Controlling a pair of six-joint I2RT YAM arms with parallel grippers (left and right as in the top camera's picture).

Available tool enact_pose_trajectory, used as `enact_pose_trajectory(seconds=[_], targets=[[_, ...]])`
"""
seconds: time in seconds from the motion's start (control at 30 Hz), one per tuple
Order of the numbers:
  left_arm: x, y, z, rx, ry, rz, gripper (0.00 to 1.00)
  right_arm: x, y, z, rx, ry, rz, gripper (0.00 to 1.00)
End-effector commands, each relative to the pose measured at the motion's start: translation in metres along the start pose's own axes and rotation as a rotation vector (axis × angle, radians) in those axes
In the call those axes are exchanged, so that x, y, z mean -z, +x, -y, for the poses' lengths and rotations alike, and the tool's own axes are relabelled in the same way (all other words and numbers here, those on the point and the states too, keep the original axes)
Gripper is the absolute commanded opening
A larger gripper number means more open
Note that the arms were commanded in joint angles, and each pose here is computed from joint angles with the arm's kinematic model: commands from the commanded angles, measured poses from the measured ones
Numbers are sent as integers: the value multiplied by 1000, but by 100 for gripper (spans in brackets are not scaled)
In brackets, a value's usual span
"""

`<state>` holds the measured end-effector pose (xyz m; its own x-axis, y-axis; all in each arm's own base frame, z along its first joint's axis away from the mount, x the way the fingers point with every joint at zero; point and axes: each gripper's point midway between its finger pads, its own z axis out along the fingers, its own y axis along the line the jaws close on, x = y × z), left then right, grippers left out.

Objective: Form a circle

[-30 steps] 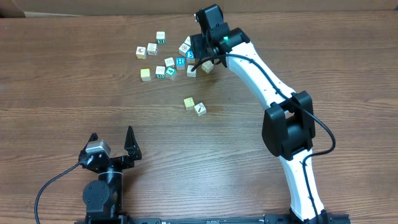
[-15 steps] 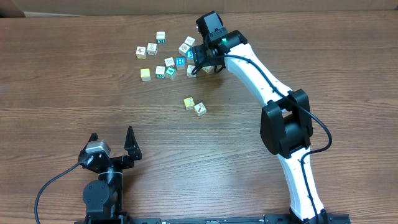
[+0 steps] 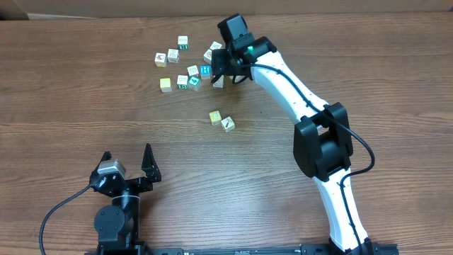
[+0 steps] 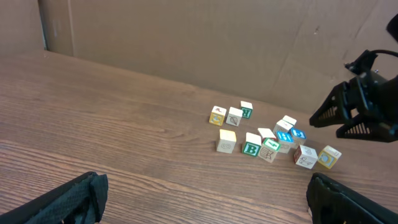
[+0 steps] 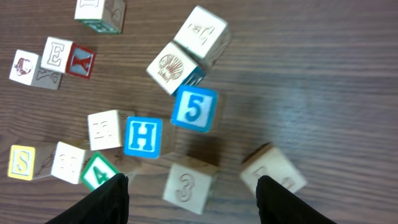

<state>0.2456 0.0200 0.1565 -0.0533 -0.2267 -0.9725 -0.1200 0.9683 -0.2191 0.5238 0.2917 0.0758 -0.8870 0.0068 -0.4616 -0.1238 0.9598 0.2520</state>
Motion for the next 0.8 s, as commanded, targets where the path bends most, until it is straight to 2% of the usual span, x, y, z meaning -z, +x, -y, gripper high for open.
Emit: enact_pose_trajectory(seconds=[0.0, 0.2, 0.5, 0.77], targets=[[0, -1, 2, -22, 8, 6, 100, -25, 20, -3, -29, 30, -38, 63], [0, -1, 2, -22, 8, 6, 100, -39, 33, -2, 1, 102, -33, 63], [0, -1, 2, -22, 8, 6, 100, -39, 31, 3, 8, 142, -13, 62], [0, -1, 2, -22, 8, 7, 100, -43, 32, 3, 8, 141, -12, 44]])
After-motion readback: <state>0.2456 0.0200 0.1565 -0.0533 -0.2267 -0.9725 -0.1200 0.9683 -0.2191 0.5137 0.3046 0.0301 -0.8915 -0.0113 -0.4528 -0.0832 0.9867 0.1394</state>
